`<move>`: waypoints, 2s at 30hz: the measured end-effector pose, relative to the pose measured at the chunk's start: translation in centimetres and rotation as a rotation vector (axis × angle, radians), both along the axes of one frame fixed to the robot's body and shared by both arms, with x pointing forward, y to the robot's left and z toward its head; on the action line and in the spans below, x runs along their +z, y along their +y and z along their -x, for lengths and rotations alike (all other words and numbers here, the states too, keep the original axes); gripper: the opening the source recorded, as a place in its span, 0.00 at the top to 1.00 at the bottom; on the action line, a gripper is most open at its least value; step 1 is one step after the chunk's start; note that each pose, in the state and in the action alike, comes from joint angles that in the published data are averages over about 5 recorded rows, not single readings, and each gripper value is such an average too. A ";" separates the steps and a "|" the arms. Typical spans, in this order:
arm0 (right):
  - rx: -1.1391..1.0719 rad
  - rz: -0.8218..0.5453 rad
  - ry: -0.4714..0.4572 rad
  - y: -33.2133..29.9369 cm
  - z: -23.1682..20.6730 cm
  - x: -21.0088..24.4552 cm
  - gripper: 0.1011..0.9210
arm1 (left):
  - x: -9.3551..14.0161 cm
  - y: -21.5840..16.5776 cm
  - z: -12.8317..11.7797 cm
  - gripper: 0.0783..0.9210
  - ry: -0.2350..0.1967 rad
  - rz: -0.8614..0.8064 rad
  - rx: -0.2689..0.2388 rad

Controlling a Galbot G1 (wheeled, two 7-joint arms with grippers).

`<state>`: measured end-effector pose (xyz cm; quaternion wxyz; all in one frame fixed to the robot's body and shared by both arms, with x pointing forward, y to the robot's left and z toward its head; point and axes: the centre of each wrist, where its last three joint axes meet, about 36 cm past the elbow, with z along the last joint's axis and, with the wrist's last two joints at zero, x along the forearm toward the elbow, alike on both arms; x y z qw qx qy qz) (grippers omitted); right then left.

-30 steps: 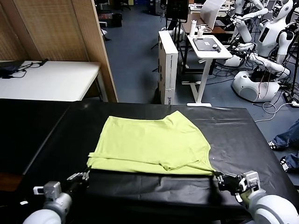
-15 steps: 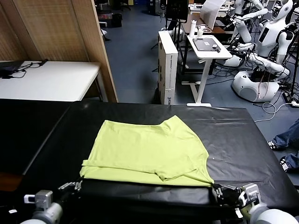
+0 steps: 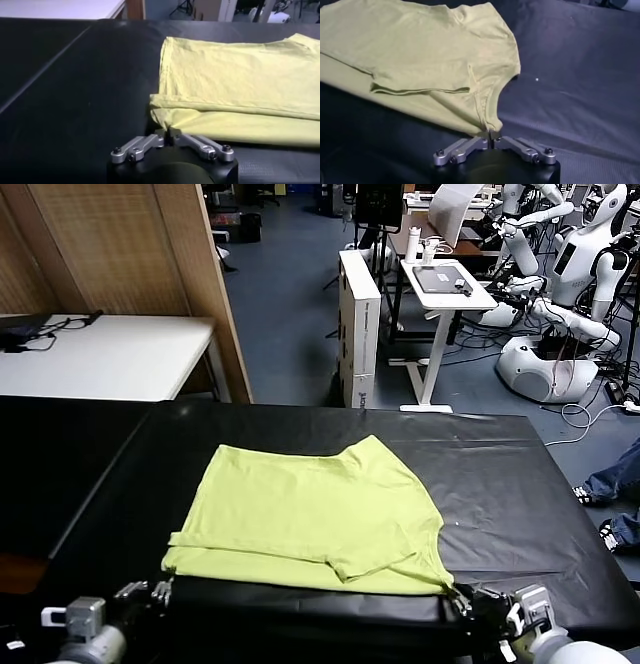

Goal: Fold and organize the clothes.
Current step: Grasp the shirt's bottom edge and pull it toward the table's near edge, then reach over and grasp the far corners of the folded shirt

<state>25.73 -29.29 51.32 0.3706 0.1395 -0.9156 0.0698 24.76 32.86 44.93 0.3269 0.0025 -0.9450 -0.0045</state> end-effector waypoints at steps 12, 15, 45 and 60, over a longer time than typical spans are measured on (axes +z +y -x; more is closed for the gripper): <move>0.026 -0.079 -0.077 -1.1 -4.5 1.3 0.02 | 2.4 0.3 -0.6 0.02 0.063 -0.014 0.025; 0.016 -0.091 -0.115 -2.0 -7.7 1.3 0.02 | 3.1 0.3 -1.6 0.02 0.049 0.013 0.032; 0.006 -0.137 -0.115 0.2 -31.2 -4.0 0.02 | 3.4 2.8 -24.4 0.02 -0.140 0.145 -0.142; -0.010 -0.135 -0.092 1.0 -32.9 -5.6 0.02 | -0.2 2.9 -30.1 0.02 -0.145 0.139 -0.115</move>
